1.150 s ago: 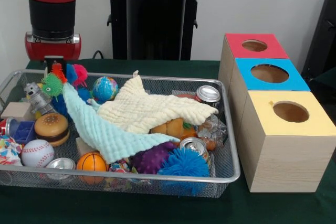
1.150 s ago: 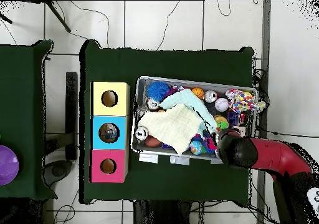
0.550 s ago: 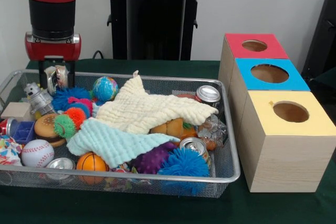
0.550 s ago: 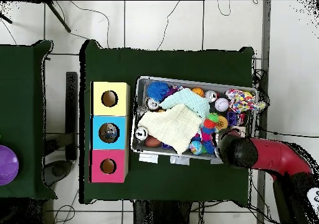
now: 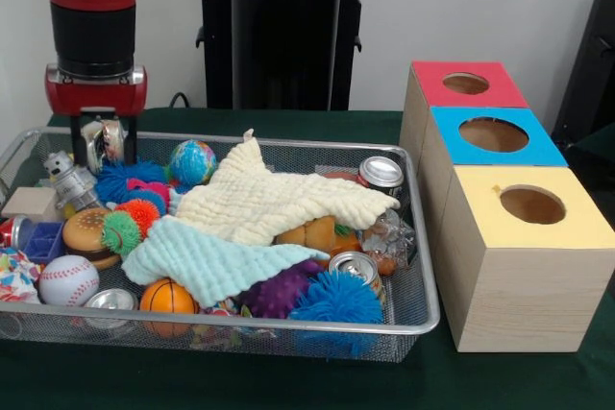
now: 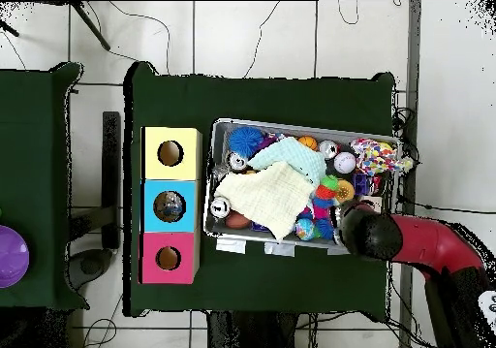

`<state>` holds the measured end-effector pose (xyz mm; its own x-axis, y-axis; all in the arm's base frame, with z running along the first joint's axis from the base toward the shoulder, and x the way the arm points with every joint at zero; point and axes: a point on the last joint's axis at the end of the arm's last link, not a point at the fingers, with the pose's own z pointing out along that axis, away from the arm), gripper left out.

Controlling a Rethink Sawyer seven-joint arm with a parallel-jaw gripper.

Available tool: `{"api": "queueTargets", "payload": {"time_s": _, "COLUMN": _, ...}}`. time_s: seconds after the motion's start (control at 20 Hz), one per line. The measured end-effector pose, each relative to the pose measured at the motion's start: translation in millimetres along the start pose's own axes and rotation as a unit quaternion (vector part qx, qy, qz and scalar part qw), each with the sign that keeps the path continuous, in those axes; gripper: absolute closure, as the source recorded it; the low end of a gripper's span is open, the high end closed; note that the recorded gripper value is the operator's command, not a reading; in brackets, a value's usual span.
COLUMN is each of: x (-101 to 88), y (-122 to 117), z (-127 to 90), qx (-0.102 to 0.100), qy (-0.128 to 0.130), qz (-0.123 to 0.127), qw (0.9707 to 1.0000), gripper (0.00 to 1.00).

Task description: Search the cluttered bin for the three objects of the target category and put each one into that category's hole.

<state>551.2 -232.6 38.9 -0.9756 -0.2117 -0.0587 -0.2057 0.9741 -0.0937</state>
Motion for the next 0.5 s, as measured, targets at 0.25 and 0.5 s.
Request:
{"api": "queueTargets", "payload": {"time_s": 0.25, "x": 13.6, "y": -13, "z": 19, "qx": -0.011, "qy": 0.007, "qz": 0.021, "qw": 0.9997, "gripper": 0.00}}
{"api": "queueTargets", "payload": {"time_s": 0.5, "x": 24.3, "y": -21, "z": 40, "qx": -0.025, "qy": 0.008, "qz": 0.040, "qw": 0.9988, "gripper": 0.00}}
